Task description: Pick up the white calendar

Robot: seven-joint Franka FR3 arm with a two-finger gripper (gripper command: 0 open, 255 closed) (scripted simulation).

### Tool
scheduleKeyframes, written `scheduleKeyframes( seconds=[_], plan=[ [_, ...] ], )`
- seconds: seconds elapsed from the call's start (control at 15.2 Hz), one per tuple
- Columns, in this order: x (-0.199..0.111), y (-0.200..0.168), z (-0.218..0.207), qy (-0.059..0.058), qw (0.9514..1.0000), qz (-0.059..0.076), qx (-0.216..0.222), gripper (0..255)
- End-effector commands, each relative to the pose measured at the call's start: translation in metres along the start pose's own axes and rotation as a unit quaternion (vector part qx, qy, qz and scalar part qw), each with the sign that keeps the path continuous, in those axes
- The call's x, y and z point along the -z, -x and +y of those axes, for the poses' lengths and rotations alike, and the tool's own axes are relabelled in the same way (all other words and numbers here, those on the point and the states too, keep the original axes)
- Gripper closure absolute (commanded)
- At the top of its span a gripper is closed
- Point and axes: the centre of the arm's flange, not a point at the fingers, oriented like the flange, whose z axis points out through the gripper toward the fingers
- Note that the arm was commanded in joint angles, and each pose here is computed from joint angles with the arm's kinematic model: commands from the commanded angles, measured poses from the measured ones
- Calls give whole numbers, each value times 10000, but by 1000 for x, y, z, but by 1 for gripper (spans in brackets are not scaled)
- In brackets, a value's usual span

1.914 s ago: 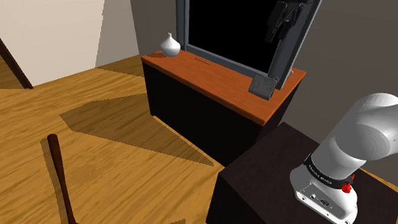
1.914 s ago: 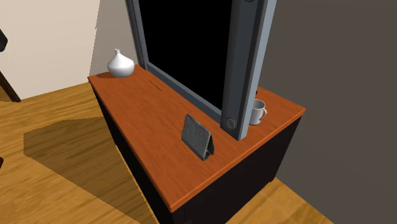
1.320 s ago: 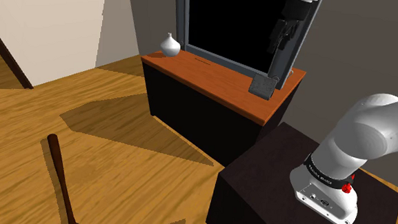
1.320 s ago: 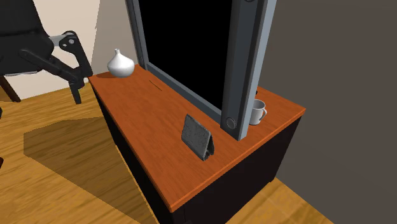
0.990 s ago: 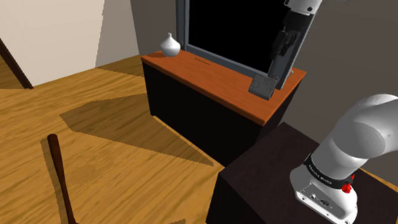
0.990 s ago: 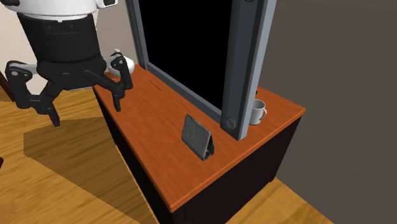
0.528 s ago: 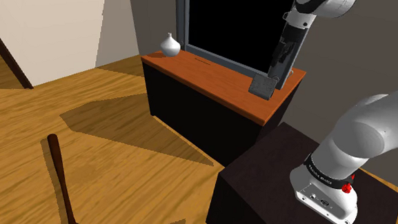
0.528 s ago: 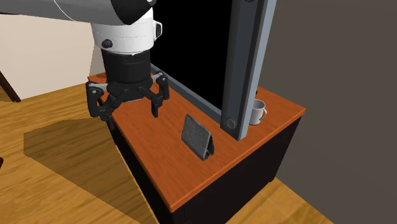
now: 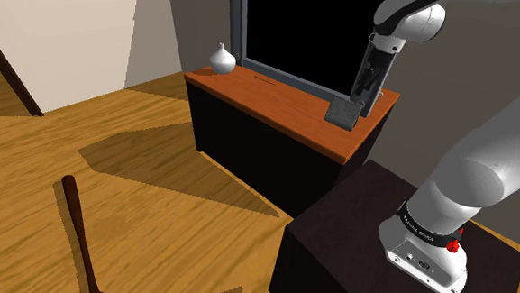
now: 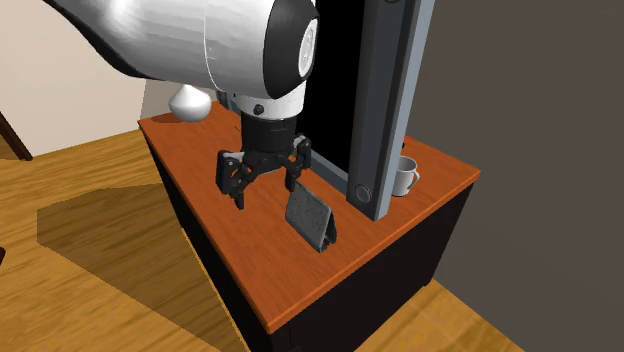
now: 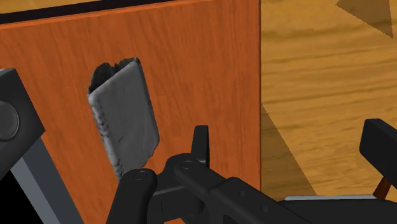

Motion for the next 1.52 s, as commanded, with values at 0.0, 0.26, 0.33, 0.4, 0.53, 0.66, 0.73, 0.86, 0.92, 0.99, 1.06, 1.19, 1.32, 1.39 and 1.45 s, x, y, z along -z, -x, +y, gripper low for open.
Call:
scheduleKeyframes(
  seconds=[0.0,0.26,0.33,0.4,0.53,0.66,0.73,0.86,0.92,0.99,1.06,1.19,1.32,1.39,1.45],
  plan=[
    [-14,0,24,7,10000,-1,25,0],
    [-42,-4,69,3,10000,-1,65,0],
    [-49,-5,80,2,10000,-1,74,0],
    [-56,-6,91,1,10000,-1,84,0],
    [-70,-8,114,0,9999,-1,104,0],
    [-84,-10,136,-2,9999,-1,124,0],
    [-91,-11,147,-3,9999,-1,133,0],
    [-105,-13,170,-5,9999,0,153,0],
    [-107,-13,173,-5,9999,0,156,0],
    [-112,-13,174,-5,9999,0,156,0],
    [-117,-12,174,-5,9999,0,156,0],
    [-128,-11,175,-5,9999,0,156,0],
    [-138,-10,176,-5,9999,0,156,0],
    [-146,-10,177,-5,9999,0,156,0],
    [-146,-10,177,-5,9999,-1,156,0]
  ],
)
